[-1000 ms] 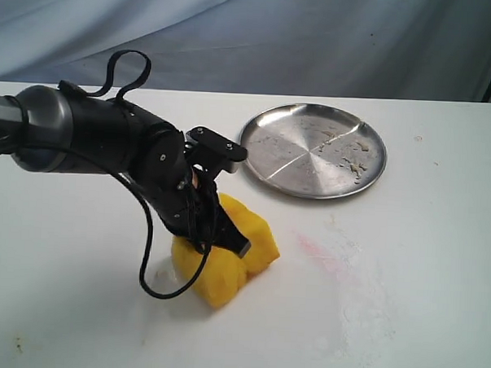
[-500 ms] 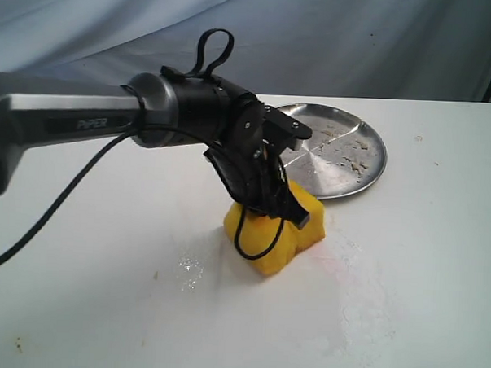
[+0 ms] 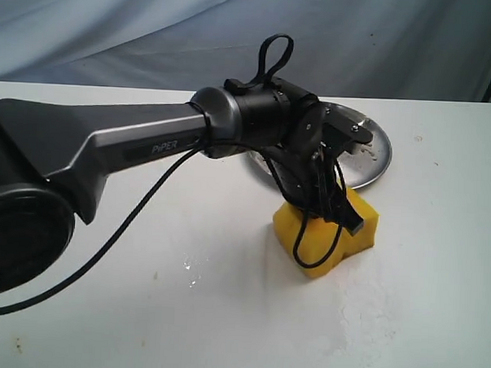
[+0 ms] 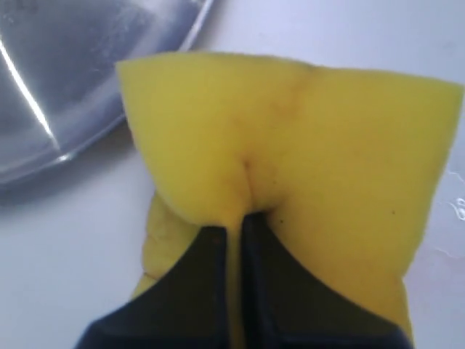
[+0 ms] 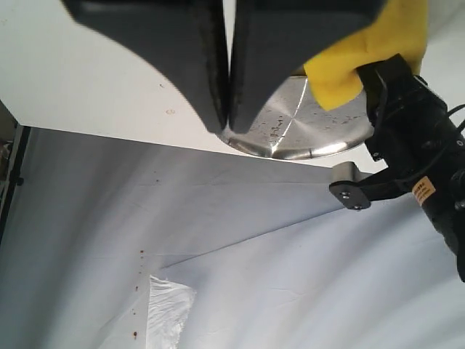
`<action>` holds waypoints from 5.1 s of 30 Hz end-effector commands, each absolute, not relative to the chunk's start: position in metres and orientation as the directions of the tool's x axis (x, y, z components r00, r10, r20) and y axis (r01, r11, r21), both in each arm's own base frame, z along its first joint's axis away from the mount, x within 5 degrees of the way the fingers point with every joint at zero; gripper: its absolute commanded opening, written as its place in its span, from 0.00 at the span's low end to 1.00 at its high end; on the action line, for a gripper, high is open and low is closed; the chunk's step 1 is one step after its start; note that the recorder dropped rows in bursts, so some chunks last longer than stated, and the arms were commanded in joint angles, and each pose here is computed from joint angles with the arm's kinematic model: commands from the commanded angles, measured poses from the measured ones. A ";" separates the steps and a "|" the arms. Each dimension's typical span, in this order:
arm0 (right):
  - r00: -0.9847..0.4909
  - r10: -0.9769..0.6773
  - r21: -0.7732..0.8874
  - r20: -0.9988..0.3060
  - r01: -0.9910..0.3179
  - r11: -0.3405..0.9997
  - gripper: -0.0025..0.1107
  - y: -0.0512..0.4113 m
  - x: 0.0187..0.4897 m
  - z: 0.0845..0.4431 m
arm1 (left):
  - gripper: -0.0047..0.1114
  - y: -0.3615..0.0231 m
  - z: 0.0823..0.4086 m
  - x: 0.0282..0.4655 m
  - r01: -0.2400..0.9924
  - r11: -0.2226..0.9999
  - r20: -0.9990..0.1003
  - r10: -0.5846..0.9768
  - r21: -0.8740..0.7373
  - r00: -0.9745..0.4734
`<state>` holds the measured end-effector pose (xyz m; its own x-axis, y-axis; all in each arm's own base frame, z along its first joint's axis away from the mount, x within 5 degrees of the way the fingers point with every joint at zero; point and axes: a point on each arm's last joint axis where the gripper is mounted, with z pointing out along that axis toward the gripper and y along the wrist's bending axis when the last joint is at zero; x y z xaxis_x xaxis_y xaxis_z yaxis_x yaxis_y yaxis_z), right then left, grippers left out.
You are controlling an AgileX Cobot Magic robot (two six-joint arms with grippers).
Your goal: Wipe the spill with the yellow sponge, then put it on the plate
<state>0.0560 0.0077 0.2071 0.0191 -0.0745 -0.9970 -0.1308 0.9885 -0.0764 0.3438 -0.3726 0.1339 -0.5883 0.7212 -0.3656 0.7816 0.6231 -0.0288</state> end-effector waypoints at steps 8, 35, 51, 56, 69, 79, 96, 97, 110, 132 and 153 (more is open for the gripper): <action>0.021 -0.079 -0.081 -0.997 -0.122 0.989 0.02 0.007 0.056 0.206 | 0.04 -0.400 0.115 0.279 0.900 0.421 -0.168 0.884 -0.115 -0.435; 0.021 -0.080 -0.082 -0.997 -0.122 0.989 0.02 0.007 0.056 0.206 | 0.04 -0.271 0.123 0.331 0.710 0.703 -0.244 0.697 0.047 -0.674; 0.021 -0.080 -0.082 -0.997 -0.122 0.989 0.02 0.007 0.056 0.206 | 0.04 -0.299 0.182 0.354 0.678 0.735 -0.514 0.581 -0.001 -0.631; 0.021 -0.080 -0.082 -0.997 -0.122 0.989 0.02 0.007 0.056 0.206 | 0.04 -0.305 0.215 0.358 0.682 0.731 -0.591 0.552 0.005 -0.588; 0.021 -0.080 -0.082 -0.997 -0.122 0.989 0.02 0.007 0.056 0.206 | 0.04 -0.332 0.230 0.413 0.667 0.743 -0.735 0.485 0.059 -0.475; 0.021 -0.080 -0.082 -0.997 -0.122 0.989 0.02 0.007 0.056 0.206 | 0.04 -0.335 0.182 0.459 0.615 0.789 -0.709 0.428 -0.009 -0.561; 0.021 -0.080 -0.082 -0.997 -0.122 0.989 0.02 0.007 0.056 0.206 | 0.57 -0.338 0.173 0.467 0.622 0.783 -0.733 0.423 0.000 -0.533; 0.021 -0.080 -0.082 -0.997 -0.122 0.989 0.02 0.007 0.056 0.206 | 0.57 -0.336 0.183 0.467 0.623 0.782 -0.746 0.426 0.018 -0.512; 0.021 -0.080 -0.082 -0.997 -0.122 0.989 0.02 0.007 0.056 0.206 | 0.27 -0.288 0.269 0.413 0.655 0.737 -0.624 0.594 0.168 -0.507; 0.021 -0.080 -0.082 -0.997 -0.122 0.989 0.02 0.007 0.056 0.206 | 0.26 -0.134 0.275 0.232 0.518 0.854 -0.915 0.249 0.052 -0.318; 0.021 -0.080 -0.082 -0.997 -0.122 0.989 0.02 0.007 0.056 0.206 | 0.21 -0.005 0.289 0.107 0.040 0.998 -0.999 -0.053 -0.054 -0.008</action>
